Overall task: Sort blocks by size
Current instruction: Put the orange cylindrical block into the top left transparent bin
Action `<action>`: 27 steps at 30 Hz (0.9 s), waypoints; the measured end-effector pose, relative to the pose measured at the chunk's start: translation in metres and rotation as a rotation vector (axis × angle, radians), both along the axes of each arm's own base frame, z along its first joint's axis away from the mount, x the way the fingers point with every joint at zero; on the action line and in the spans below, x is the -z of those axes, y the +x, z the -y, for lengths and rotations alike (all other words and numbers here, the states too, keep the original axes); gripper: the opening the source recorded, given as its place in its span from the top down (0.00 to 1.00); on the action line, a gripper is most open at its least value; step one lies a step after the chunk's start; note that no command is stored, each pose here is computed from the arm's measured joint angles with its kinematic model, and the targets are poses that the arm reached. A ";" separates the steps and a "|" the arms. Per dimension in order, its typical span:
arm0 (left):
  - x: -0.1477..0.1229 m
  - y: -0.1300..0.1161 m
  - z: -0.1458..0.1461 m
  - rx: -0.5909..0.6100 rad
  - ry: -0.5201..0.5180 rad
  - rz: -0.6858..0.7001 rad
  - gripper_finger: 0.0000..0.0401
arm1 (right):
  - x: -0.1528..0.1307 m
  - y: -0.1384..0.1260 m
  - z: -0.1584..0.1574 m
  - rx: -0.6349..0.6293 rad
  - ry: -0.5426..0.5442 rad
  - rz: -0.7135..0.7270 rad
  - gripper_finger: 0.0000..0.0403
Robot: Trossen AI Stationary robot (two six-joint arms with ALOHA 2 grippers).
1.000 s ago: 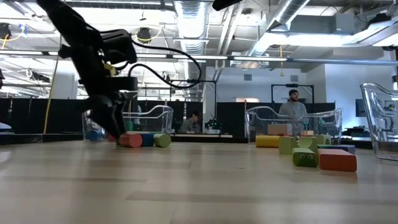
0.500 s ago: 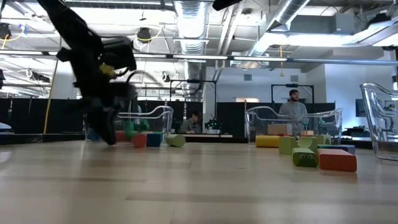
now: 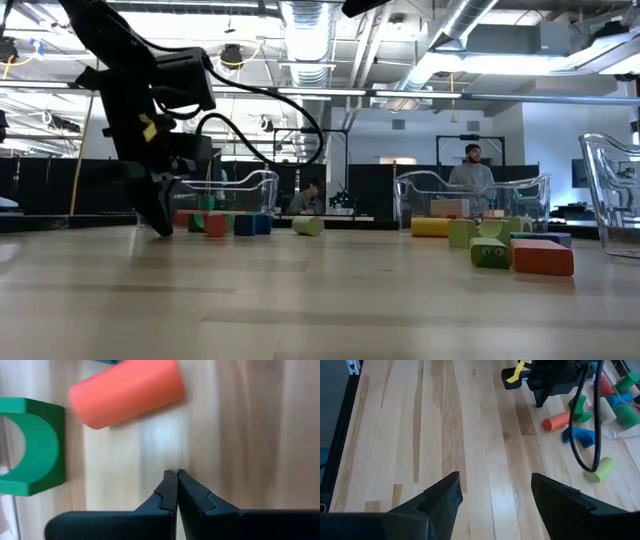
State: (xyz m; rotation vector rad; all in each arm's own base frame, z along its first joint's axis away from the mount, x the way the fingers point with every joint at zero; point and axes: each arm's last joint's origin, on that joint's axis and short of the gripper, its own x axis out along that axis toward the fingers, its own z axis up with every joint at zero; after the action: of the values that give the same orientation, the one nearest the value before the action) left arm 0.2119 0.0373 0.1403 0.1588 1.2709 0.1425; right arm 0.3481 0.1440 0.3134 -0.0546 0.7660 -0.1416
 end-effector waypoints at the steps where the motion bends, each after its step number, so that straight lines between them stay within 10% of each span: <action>1: -0.001 0.001 0.002 0.005 -0.003 -0.004 0.99 | 0.000 0.000 0.000 0.000 0.000 0.000 0.32; 7: -0.015 0.009 0.023 0.107 -0.014 0.033 0.95 | 0.000 0.000 0.000 0.000 0.000 0.000 0.32; 20: -0.040 0.014 0.044 0.208 0.229 0.144 0.44 | 0.000 0.000 0.000 0.005 0.006 0.001 0.32; 27: -0.042 0.016 0.043 0.209 0.255 0.162 0.37 | 0.000 0.000 0.000 0.006 0.006 0.000 0.32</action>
State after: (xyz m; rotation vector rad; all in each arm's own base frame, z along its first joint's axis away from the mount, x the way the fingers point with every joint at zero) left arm 0.2283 -0.0058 0.1819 0.4889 1.0647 0.1338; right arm 0.3481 0.1440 0.3133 -0.0470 0.7663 -0.1447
